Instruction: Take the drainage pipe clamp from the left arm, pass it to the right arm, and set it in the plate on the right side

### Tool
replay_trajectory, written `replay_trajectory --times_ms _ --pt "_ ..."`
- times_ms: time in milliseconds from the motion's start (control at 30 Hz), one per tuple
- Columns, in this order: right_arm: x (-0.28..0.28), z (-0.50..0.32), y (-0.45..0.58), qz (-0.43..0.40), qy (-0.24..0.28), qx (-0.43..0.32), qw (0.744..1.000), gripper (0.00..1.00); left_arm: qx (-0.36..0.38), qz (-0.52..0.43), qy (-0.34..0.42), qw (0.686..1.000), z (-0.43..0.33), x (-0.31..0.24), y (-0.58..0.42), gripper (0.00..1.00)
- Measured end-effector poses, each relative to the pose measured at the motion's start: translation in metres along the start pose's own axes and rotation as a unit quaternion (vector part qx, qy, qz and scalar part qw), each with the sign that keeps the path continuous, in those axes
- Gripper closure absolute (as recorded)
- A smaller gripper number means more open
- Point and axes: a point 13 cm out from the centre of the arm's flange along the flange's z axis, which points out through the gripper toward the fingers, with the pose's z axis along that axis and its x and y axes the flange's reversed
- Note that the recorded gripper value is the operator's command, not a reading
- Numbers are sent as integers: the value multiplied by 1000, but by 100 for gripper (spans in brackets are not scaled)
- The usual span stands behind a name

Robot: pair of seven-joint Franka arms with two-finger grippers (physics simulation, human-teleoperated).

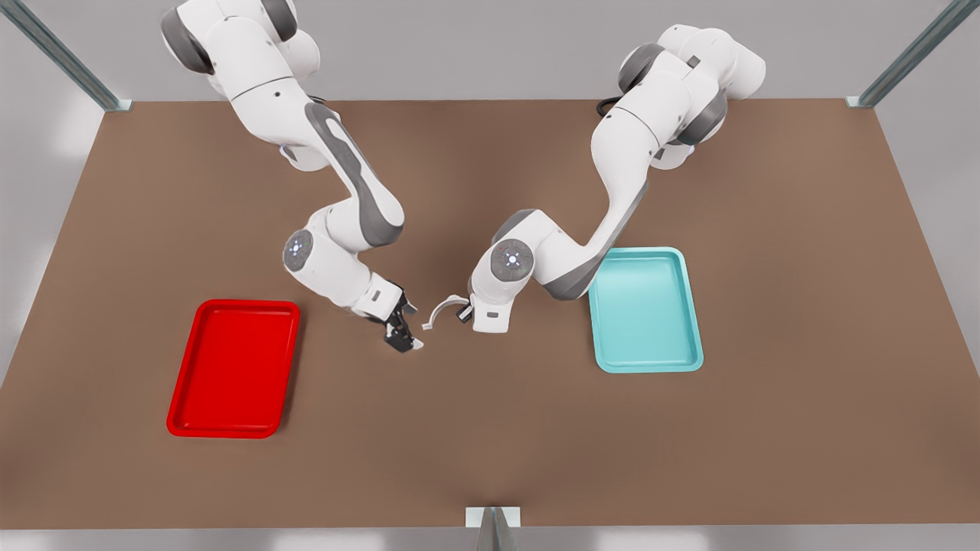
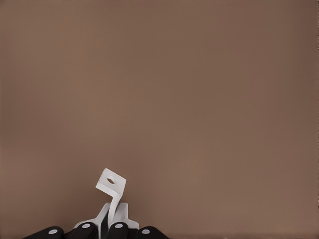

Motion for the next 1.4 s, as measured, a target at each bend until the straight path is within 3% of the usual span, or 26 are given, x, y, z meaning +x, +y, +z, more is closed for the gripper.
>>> replay_trajectory --times_ms 300,600,1000,1033,1100,1133,1167,1200,1267,1300,1333,1400 --pt "-24 39 8 -76 -4 -14 997 0 6 3 6 1000 2 3 -6 79" --pt "-12 54 13 -105 3 -15 994 0 8 5 6 1000 -1 3 -9 79" --pt "-37 80 29 -145 -1 -26 989 1 11 4 6 1000 1 1 -11 79" --pt "-36 80 29 -145 -1 -26 989 13 11 3 6 1000 1 1 -11 79" --pt "-33 79 28 -144 0 -24 989 65 12 3 6 1000 0 0 -11 79" --pt "-31 80 28 -144 1 -24 989 78 12 3 6 1000 0 0 -11 79" --pt "-31 80 27 -144 1 -24 989 79 12 3 6 1000 0 0 -11 79" --pt "-30 80 27 -144 1 -24 989 79 12 2 6 1000 0 -1 -11 46" --pt "-28 78 25 -144 1 -24 989 79 13 0 6 1000 -1 -4 -12 46" --pt "-26 76 23 -142 1 -23 990 79 14 0 6 1000 -2 -5 -12 5" --pt "-24 73 20 -141 1 -21 990 79 16 -1 6 1000 -3 -6 -13 0" --pt "-23 69 17 -137 0 -19 990 79 18 -3 6 1000 -7 -10 -13 0"
